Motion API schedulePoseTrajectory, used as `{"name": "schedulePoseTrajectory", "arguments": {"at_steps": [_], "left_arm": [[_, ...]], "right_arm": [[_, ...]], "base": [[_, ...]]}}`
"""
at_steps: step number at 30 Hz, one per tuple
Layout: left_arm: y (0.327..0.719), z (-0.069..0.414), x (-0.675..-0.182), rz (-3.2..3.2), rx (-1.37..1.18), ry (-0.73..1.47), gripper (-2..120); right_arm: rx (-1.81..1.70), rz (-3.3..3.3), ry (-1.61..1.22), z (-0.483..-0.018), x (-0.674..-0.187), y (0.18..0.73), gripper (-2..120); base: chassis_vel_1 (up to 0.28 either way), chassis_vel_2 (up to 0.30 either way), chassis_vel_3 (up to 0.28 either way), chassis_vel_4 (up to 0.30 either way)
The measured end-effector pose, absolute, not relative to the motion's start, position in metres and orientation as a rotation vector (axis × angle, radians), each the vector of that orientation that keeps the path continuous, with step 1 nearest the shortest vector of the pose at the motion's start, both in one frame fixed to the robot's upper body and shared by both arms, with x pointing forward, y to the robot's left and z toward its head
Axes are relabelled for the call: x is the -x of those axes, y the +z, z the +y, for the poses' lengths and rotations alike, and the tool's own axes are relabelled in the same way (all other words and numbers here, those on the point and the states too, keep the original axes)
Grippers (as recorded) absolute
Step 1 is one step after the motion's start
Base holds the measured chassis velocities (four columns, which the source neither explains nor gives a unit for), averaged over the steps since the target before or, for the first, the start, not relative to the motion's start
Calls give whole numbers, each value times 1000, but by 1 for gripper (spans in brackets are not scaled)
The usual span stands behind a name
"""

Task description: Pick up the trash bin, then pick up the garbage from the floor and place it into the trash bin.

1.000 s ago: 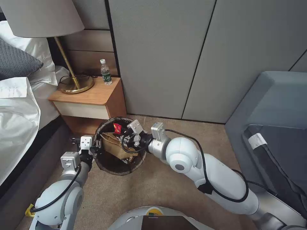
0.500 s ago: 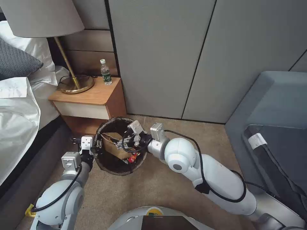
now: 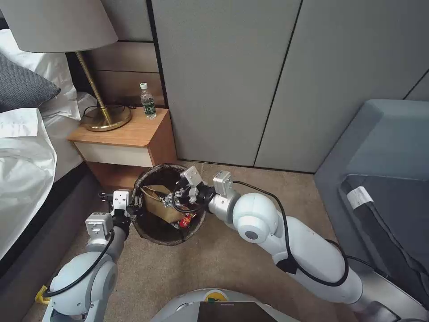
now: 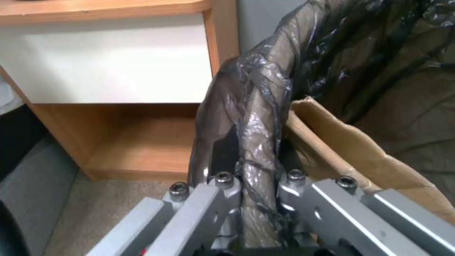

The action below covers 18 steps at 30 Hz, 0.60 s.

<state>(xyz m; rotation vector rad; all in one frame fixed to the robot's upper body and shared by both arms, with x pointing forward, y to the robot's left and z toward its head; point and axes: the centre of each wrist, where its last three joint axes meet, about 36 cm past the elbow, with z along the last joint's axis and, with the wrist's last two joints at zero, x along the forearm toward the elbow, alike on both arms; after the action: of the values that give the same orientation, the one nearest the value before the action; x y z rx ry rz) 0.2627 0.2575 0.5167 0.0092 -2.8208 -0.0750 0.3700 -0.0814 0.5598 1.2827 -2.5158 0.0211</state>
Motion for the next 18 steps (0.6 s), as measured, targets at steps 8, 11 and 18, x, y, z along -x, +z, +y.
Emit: {"name": "schedulePoseTrajectory", "arguments": {"at_steps": [8,11,18], "left_arm": [[517,259,-263,-2822,-14,-73,3],[517,259,-263,-2822,-14,-72,3],[517,259,-263,-2822,-15,-71,3]], "right_arm": [[-1251,-2605,-39,-101,-364,576,100],[-1225,-2642,-60,-108,-364,574,100],[-1092,-2762,-105,-135,-362,563,100]], "base": [[0,0,0,0],[0,0,0,0],[0,0,0,0]]}}
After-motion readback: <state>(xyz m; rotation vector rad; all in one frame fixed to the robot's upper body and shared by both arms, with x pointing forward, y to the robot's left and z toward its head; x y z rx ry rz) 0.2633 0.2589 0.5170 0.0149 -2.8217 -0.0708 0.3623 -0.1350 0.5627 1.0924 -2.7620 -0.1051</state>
